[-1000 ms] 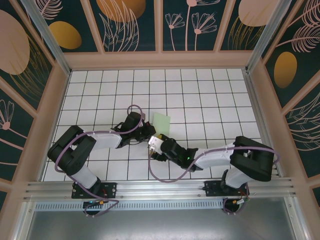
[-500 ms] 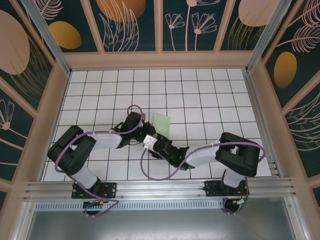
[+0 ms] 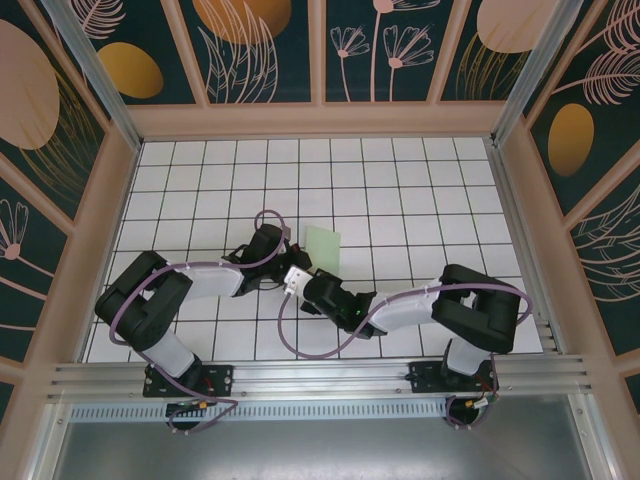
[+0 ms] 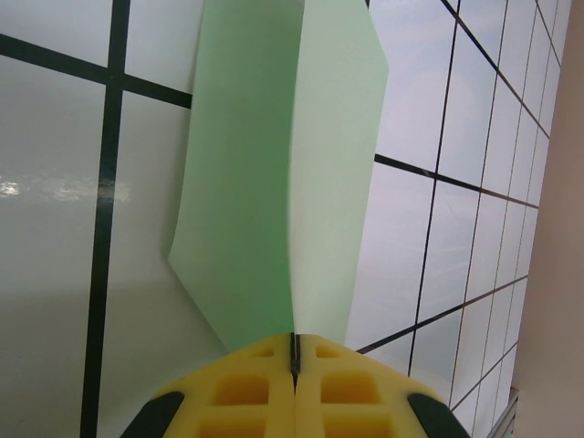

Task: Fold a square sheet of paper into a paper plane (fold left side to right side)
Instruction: Third fold the triangle at the center of the table.

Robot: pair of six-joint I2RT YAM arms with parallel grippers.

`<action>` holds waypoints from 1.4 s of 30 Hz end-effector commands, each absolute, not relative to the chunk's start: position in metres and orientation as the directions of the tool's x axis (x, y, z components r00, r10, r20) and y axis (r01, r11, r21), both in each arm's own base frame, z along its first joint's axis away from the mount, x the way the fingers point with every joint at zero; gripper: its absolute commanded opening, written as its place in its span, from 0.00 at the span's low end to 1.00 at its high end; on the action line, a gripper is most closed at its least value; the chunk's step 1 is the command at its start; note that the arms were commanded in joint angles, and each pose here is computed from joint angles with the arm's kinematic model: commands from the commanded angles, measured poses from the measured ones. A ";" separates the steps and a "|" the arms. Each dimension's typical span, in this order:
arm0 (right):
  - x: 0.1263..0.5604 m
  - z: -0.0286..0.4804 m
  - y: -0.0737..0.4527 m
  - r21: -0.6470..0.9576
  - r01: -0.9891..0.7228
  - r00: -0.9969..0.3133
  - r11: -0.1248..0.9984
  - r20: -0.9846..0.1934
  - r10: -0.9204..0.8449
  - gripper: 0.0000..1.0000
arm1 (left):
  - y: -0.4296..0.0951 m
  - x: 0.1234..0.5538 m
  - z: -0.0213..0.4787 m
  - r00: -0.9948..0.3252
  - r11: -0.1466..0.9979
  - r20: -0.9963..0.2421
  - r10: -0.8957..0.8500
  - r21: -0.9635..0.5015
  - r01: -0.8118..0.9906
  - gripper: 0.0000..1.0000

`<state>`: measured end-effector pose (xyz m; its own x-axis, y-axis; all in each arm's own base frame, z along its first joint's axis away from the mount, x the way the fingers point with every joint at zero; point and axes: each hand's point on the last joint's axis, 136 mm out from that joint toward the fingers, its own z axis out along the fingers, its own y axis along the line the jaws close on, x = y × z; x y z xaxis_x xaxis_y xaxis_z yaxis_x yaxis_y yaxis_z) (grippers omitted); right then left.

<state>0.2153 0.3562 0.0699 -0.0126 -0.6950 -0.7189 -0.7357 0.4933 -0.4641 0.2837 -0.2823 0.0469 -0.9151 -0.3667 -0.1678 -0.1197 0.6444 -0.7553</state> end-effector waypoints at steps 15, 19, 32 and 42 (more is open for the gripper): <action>0.201 0.069 0.348 -0.261 -0.832 -0.128 0.489 -0.768 -0.628 0.00 | -0.244 0.285 0.085 -0.885 0.724 -0.295 -0.360 -0.687 -0.065 0.61; 0.199 0.066 0.349 -0.239 -0.841 -0.140 0.486 -0.771 -0.621 0.00 | -0.247 0.299 0.097 -0.881 0.720 -0.332 -0.337 -0.693 -0.015 0.47; 0.203 0.063 0.347 -0.225 -0.834 -0.165 0.503 -0.769 -0.618 0.00 | -0.308 0.356 0.062 -0.943 0.739 -0.287 -0.169 -0.670 0.071 0.27; 0.201 0.060 0.351 -0.120 -0.861 -0.236 0.494 -0.766 -0.598 0.00 | -0.310 0.359 0.018 -0.964 0.788 -0.231 -0.131 -0.614 0.040 0.25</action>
<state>0.2055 0.3490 0.0635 -0.1852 -0.6041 -0.7751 -0.8414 0.5050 -0.1926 0.3591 -0.3086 0.0244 -0.9577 -0.1646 -0.2361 0.0234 0.7731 -0.6338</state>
